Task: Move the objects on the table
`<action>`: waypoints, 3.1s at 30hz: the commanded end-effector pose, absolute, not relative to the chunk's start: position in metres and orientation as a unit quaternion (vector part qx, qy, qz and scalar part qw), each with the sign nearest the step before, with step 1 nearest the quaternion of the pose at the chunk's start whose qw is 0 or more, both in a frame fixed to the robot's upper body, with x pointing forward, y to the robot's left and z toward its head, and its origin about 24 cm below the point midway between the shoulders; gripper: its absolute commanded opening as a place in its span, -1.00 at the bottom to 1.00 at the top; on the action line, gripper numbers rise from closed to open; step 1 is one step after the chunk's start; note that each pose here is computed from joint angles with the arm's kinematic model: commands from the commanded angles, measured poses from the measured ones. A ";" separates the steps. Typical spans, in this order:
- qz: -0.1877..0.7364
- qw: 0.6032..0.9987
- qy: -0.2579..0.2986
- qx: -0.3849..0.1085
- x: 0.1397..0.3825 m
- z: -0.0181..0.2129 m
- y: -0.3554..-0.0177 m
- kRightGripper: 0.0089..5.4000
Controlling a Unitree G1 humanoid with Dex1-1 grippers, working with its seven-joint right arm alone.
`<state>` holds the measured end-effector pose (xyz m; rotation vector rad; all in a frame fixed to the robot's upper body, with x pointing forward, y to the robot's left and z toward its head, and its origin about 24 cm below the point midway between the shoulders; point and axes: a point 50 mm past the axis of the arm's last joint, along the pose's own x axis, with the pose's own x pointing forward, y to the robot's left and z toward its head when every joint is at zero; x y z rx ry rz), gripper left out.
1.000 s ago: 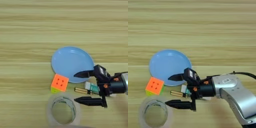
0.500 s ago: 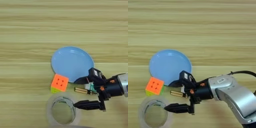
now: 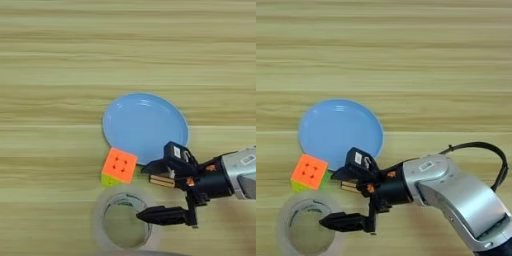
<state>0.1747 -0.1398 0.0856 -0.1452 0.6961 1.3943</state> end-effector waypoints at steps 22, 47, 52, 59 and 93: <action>0.606 0.733 0.294 -0.097 0.185 0.087 -0.131 0.48; 0.607 0.735 0.276 -0.119 0.189 0.090 -0.133 -0.48; 0.617 0.731 0.265 -0.122 0.189 0.095 -0.134 -0.48; 0.636 0.721 0.251 -0.118 0.189 0.104 -0.138 -0.50; 0.469 0.873 0.066 -0.116 0.268 0.204 -0.207 -0.51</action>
